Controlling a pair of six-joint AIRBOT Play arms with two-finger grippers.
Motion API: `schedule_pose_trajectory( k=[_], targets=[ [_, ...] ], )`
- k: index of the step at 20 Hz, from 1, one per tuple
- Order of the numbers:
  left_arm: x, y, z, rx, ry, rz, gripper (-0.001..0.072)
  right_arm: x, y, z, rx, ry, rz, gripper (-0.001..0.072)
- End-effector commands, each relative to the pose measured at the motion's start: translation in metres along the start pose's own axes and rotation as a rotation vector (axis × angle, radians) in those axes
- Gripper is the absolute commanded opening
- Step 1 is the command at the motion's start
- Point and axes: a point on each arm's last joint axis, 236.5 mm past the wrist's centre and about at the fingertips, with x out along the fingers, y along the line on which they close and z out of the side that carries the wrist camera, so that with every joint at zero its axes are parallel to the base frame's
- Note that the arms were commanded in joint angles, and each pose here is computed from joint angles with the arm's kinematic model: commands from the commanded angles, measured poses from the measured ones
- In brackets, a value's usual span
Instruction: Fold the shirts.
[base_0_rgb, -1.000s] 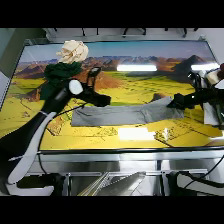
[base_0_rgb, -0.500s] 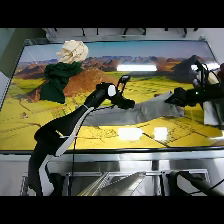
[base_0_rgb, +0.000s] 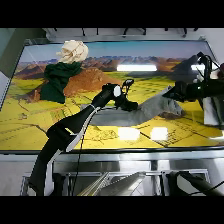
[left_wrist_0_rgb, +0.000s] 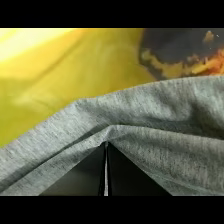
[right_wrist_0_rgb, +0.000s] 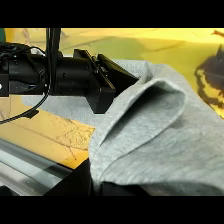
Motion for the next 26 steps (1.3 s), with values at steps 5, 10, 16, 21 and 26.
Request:
schedule_pose_trajectory(
  k=[5, 10, 16, 21, 26],
  targets=[
    [-0.130, 0.034, 0.015, 0.103, -0.047, 0.084, 0.0010, 0.033, 0.030, -0.003, -0.057, 0.040, 0.046, 0.0016],
    [-0.271, 0.118, -0.007, -0.028, -0.142, 0.214, 0.0010, 0.095, 0.094, -0.005, -0.095, 0.037, 0.166, 0.0016],
    [-0.359, 0.207, -0.056, -0.246, -0.303, 0.309, 0.0010, 0.193, 0.141, -0.016, -0.025, 0.060, 0.273, 0.0016],
    [-0.365, 0.243, -0.092, -0.344, -0.322, 0.340, 0.0010, 0.267, 0.178, -0.019, 0.054, 0.047, 0.382, 0.0016],
    [-0.350, 0.250, -0.105, -0.359, -0.291, 0.323, 0.0010, 0.342, 0.197, -0.055, 0.103, 0.144, 0.412, 0.0017]
  ],
)
